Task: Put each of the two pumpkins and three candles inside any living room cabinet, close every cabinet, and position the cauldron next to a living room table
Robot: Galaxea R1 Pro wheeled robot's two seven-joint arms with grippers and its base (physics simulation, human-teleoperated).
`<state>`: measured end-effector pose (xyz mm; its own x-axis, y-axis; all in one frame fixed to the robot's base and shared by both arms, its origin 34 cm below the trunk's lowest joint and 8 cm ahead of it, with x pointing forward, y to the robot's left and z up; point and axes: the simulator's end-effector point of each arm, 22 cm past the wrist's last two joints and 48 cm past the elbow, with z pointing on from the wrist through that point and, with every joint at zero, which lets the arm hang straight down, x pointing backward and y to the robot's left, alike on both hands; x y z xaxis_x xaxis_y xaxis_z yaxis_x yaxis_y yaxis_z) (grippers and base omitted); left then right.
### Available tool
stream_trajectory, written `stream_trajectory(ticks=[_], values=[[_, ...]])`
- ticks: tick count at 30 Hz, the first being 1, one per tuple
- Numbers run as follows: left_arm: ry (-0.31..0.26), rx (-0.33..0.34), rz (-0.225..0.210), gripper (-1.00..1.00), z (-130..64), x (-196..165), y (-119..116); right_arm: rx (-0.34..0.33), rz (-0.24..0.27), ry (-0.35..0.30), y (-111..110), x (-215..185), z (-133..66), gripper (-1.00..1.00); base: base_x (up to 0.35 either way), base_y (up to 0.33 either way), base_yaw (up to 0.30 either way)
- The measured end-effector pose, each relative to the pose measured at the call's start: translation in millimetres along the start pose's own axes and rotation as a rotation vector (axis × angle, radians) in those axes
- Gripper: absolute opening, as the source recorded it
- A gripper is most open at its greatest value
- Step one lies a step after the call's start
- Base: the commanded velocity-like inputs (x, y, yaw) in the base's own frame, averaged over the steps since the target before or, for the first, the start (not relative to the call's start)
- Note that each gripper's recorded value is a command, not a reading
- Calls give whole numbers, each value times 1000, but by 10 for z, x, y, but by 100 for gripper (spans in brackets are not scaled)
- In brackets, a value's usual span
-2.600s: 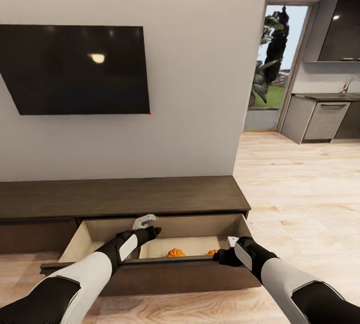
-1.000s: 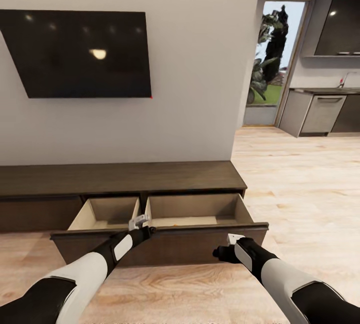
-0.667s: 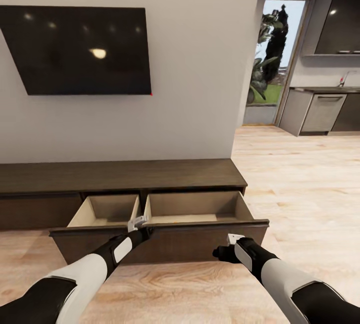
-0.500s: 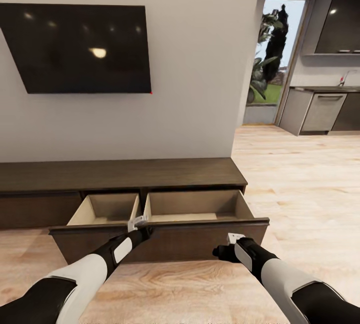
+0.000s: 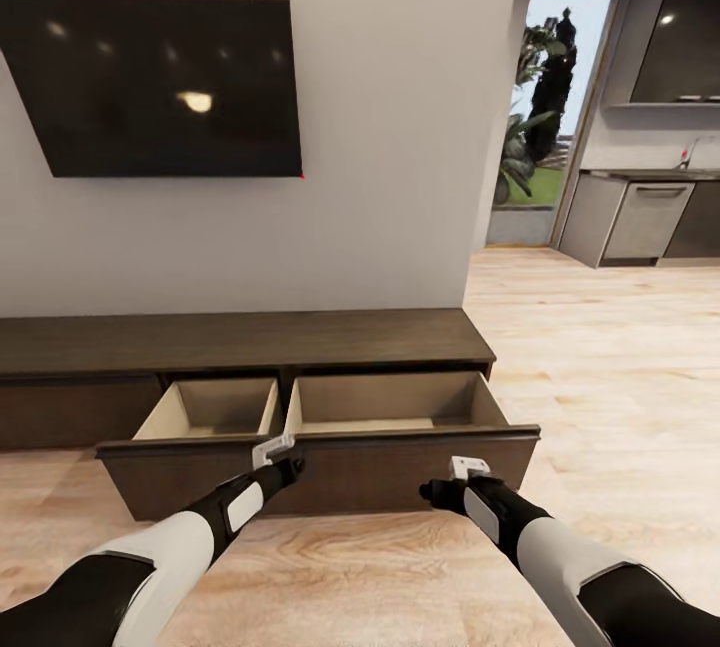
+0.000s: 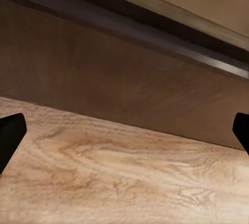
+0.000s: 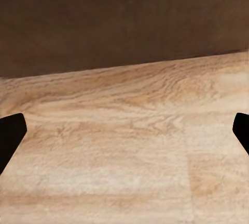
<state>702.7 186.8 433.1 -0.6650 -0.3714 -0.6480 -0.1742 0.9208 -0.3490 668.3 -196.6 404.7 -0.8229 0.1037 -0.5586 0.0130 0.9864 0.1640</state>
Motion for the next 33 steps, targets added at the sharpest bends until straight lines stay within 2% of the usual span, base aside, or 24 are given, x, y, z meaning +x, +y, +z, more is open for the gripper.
stream_trajectory(ticks=[5, 8, 10, 14, 15, 26, 33], values=[[-16, -19, 12, 100, 53, 138, 125, -13, -2, -48, 93, -12, 78, 100, 0, 0, 0], [-20, -24, 15, 100, 84, 204, 172, -24, -4, -56, 188, 34, 127, 100, 0, 0, 0], [-59, -29, 19, 100, 101, 184, 211, -38, -6, -59, 292, 74, 159, 100, 0, 0, 0], [-85, -32, 22, 100, 140, 219, 257, -45, -7, -79, 316, 117, 219, 100, 0, 0, 0], [-92, -33, 22, 100, 149, 228, 270, -49, -7, -113, 328, 70, 228, 100, 0, 0, 0], [-100, -31, 24, 100, 266, 422, 356, -82, -8, -246, 340, 143, 361, 100, 0, 0, 0], [-83, -36, 30, 100, 354, 564, 407, -81, -5, -286, 297, 279, 458, 100, 0, 0, 0]])
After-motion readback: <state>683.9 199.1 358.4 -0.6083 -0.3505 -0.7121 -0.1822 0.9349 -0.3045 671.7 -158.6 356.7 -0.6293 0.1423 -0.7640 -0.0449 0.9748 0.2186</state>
